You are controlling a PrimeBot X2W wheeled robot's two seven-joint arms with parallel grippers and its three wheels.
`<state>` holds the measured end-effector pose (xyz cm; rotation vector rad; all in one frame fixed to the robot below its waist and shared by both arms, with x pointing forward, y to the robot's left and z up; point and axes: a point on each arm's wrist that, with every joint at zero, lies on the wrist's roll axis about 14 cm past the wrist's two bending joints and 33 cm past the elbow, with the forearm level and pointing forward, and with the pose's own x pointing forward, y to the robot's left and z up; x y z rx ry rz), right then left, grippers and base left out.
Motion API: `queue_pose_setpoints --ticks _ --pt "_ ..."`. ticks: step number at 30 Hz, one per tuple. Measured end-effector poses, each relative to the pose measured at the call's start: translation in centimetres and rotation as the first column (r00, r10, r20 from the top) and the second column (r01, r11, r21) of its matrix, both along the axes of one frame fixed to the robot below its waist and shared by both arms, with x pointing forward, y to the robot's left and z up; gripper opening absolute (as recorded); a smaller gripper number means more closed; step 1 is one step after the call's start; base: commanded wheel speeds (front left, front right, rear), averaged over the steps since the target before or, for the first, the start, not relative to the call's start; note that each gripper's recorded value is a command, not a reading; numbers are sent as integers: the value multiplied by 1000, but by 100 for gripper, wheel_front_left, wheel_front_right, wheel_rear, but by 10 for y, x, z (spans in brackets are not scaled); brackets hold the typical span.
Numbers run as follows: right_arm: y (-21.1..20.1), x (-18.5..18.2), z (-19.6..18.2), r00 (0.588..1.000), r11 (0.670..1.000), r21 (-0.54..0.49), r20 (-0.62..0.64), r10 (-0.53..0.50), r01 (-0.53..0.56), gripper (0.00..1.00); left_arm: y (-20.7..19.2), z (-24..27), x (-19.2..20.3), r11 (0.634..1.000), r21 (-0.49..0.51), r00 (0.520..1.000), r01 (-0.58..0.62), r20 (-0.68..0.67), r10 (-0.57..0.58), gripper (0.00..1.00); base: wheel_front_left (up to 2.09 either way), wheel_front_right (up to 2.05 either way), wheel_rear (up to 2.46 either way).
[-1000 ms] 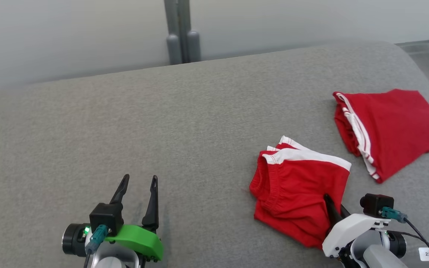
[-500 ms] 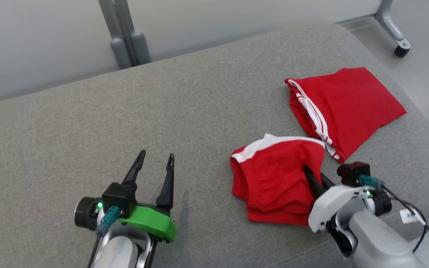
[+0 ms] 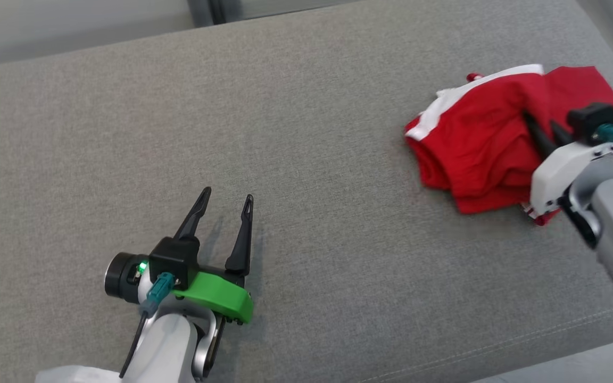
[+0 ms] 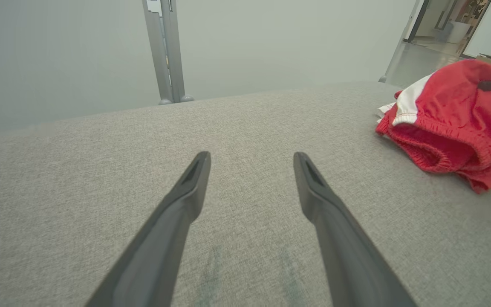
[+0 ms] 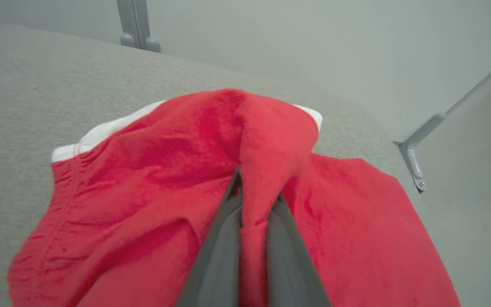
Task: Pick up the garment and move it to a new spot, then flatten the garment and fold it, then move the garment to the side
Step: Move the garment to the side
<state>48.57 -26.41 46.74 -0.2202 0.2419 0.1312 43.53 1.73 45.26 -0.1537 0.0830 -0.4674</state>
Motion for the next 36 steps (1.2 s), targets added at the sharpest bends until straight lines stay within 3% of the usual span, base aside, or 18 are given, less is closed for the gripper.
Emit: queue_pose_setpoints --ticks 4,11,13,14,22,24,30,36 --pt "-45 16 -1 997 994 -79 -28 -78 75 0 12 -9 6 1000 6 999 -30 -18 30 100 0 0 0" --pt "-85 31 -16 982 974 -171 -91 -167 150 0 32 -29 9 996 36 995 -77 -58 79 100 0 0 0" --pt "-92 34 -21 974 968 -180 -110 -196 175 49 36 -33 9 995 41 994 -87 -68 90 100 0 0 0" --pt "-97 34 -23 970 964 -185 -117 -213 189 100 38 -34 10 995 43 993 -90 -70 93 100 0 0 0" --pt "-154 39 17 942 916 -240 -22 -336 321 100 49 -37 12 992 56 990 -117 -73 121 100 0 0 0" --pt "-152 42 31 944 919 -222 28 -329 327 100 50 -34 12 991 57 990 -120 -67 124 100 0 0 0" --pt "-95 50 49 961 961 -125 160 -225 246 100 55 -25 7 988 60 988 -143 -50 146 100 0 0 0" --pt "-12 27 47 962 992 32 239 -128 124 100 73 -19 -6 975 90 977 -205 -37 209 100 0 0 0"
